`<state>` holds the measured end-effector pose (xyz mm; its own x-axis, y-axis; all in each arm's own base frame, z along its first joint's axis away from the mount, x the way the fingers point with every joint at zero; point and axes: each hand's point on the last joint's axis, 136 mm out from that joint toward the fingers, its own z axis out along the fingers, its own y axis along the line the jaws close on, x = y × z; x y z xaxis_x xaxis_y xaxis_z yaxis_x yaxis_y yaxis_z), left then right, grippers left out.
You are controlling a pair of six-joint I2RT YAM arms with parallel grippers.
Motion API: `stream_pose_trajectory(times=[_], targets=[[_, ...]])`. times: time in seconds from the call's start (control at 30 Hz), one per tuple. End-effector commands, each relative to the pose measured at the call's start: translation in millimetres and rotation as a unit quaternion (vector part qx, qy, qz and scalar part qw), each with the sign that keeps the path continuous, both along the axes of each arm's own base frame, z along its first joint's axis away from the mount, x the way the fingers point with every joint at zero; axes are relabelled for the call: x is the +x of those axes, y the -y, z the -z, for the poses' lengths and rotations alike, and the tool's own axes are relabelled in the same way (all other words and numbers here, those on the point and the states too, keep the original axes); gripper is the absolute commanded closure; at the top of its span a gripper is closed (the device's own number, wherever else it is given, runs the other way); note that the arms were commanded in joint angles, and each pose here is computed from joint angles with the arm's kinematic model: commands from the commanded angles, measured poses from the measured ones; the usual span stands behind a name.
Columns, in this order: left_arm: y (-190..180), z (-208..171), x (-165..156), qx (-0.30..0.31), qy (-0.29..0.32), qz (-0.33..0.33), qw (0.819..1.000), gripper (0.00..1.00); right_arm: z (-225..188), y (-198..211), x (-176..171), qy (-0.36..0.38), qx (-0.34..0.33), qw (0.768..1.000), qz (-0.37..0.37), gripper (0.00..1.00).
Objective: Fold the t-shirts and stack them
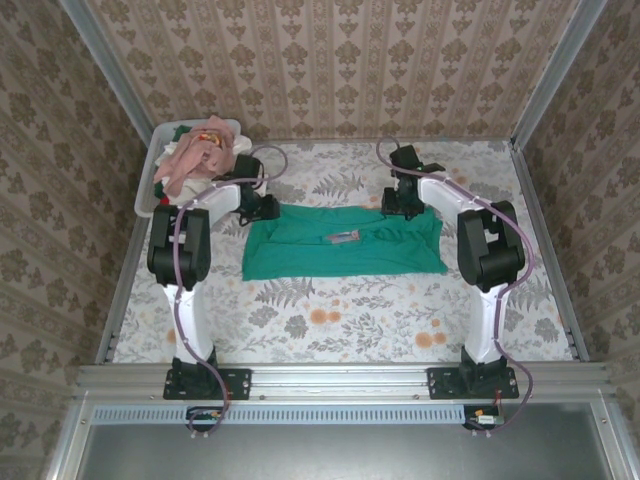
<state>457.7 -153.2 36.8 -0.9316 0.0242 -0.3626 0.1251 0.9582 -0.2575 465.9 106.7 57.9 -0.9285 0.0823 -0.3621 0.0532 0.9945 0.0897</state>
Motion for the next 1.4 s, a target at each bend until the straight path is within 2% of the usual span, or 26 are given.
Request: stream_pose_trajectory(times=[0.0, 0.13, 0.23, 0.5, 0.67, 0.77, 0.87, 0.93, 0.97, 1.03, 1.13, 1.23, 1.27, 1.33, 1.37], targets=[[-1.0, -0.4, -3.9, -0.002, -0.016, 0.004, 1.000, 0.79, -2.6, 11.8, -14.3, -0.007, -0.018, 1.000, 0.005, 0.69], [-4.2, -6.3, -6.1, 0.001, -0.016, 0.001, 1.000, 0.87, -2.8, 10.6, -23.2, -0.011, -0.019, 1.000, -0.003, 0.83], [-11.8, -7.7, -11.7, 0.004, -0.020, -0.011, 1.000, 0.92, 1.7, 14.4, -30.0, -0.017, -0.028, 0.999, -0.002, 0.90], [-38.7, -9.2, -23.5, -0.004, -0.026, -0.056, 0.998, 0.90, -23.7, -4.6, -45.9, 0.051, -0.019, 0.998, -0.018, 0.97], [-51.2, -12.5, -26.5, 0.000, -0.030, -0.072, 0.997, 0.88, -12.2, -8.0, -73.1, 0.040, -0.019, 0.999, -0.009, 0.98], [-56.1, -19.5, -27.0, -0.005, -0.025, -0.077, 0.997, 0.87, -19.7, -1.1, -80.5, 0.041, -0.023, 0.999, 0.004, 0.97], [-55.3, -27.0, -27.3, -0.009, -0.020, -0.076, 0.997, 0.75, -37.8, -8.1, -86.9, 0.057, 0.004, 0.998, -0.005, 0.87], [-52.6, -32.8, -27.9, -0.015, -0.013, -0.074, 0.997, 0.68, -37.7, -12.3, -97.5, 0.052, 0.010, 0.999, -0.009, 0.86], [-51.7, -34.9, -28.5, -0.015, -0.011, -0.073, 0.997, 0.65, -32.3, -14.2, -105.0, 0.043, 0.012, 0.999, -0.011, 0.83], [-47.6, -40.1, -30.2, -0.019, -0.005, -0.069, 0.997, 0.59, -17.6, -17.5, -122.2, 0.023, 0.013, 1.000, -0.014, 0.70], [-41.2, -46.3, -31.5, -0.023, 0.004, -0.060, 0.998, 0.57, 4.2, -20.3, -146.7, -0.008, 0.016, 1.000, -0.018, 0.68], [-35.2, -49.9, -33.4, -0.025, 0.009, -0.052, 0.998, 0.55, 2.9, -21.6, -158.8, -0.009, 0.027, 0.999, -0.016, 0.65], [-32.2, -49.4, -34.5, -0.025, 0.008, -0.047, 0.999, 0.55, -3.1, -19.6, -156.7, 0.003, 0.027, 1.000, -0.012, 0.62], [-25.2, -48.7, -36.1, -0.026, 0.007, -0.038, 0.999, 0.53, -18.6, -12.5, -145.8, 0.031, 0.025, 0.999, 0.005, 0.46], [-21.9, -48.6, -36.5, -0.027, 0.007, -0.033, 0.999, 0.53, -24.4, -9.8, -138.9, 0.040, 0.028, 0.999, 0.012, 0.44]])
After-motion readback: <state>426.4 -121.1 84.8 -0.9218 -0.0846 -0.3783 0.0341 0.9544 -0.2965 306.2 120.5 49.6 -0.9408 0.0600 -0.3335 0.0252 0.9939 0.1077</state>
